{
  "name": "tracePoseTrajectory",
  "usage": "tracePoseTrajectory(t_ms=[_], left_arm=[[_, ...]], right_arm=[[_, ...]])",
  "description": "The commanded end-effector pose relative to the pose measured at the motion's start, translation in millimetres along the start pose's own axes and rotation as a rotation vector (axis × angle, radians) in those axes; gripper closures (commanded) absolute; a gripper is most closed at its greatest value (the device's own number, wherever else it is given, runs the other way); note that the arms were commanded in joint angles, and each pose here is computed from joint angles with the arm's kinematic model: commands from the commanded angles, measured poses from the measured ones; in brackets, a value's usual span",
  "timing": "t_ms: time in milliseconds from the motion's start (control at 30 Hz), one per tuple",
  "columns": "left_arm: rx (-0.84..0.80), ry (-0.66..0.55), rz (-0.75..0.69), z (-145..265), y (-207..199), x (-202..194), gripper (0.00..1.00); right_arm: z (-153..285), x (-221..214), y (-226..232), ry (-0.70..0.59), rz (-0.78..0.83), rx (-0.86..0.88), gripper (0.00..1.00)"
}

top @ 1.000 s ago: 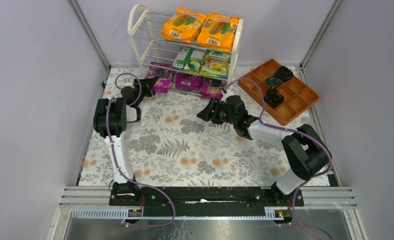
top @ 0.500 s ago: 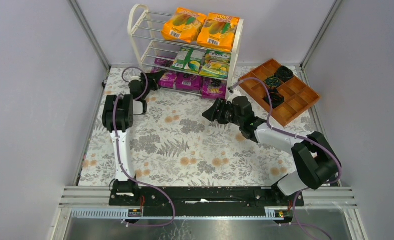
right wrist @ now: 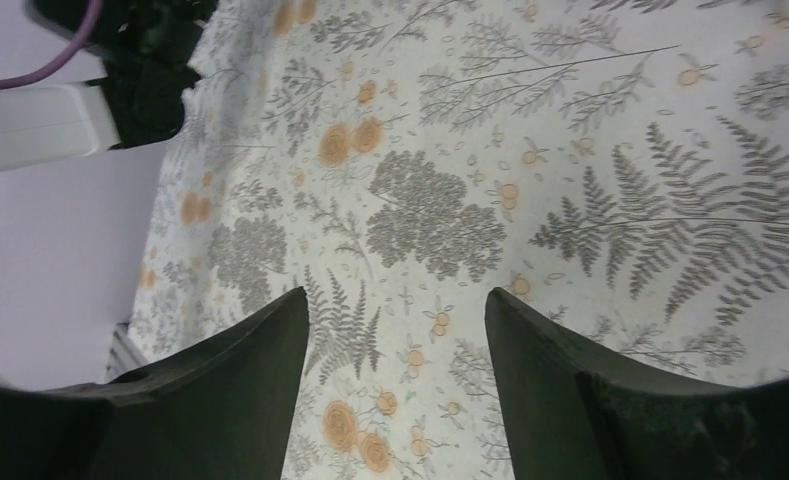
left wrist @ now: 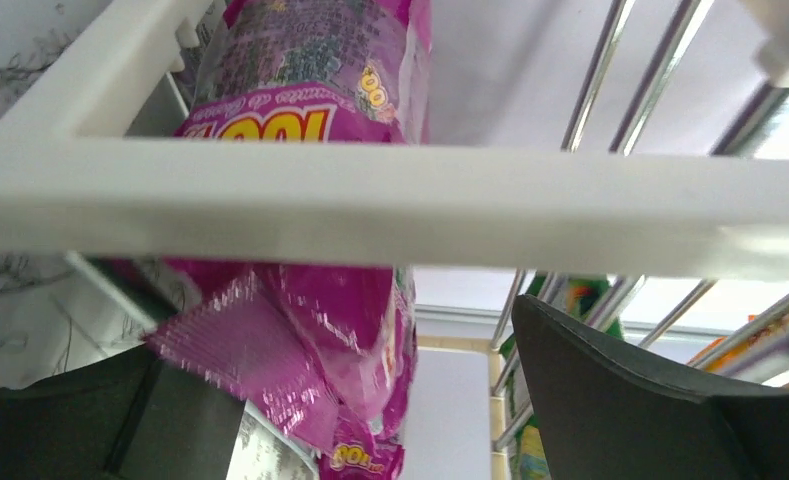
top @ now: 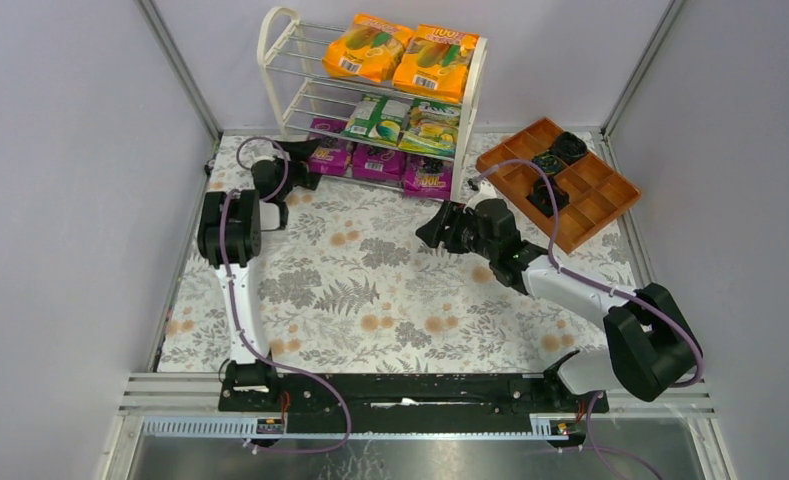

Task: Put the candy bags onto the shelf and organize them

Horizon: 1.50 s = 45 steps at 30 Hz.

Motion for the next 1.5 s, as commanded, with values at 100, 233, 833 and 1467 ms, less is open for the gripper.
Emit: tracePoseTrajectory(t_ms=[100, 233, 833, 1467], left_arm=[[0.027, 0.001, 0.022, 53, -20, -7, 0.01], [0.142, 0.02, 0.055, 83, -13, -24, 0.01], [0.173, 0.374, -0.008, 204, -36, -119, 0.01], [0.283, 0.361, -0.384, 265, -56, -127, 0.01]], right_arm=[[7, 29, -20, -0.16, 0.189, -0.29, 0.12], [3, 52, -30, -0.289, 0.277, -0.446, 0.09], [-97, 108, -48, -0.621, 0.473, -0.487, 0.17], [-69, 90, -72, -0.568, 0.59, -0.313, 0.94]])
Point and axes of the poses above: each gripper's point midway between its finger pads, its own z axis back along the fingers, its own y axis along the line the jaws close on, x = y × z, the point moved 9 cm from there along z, back along the fingers, and after that the axes turned 4 degrees about -z, right-handed, at the moved point
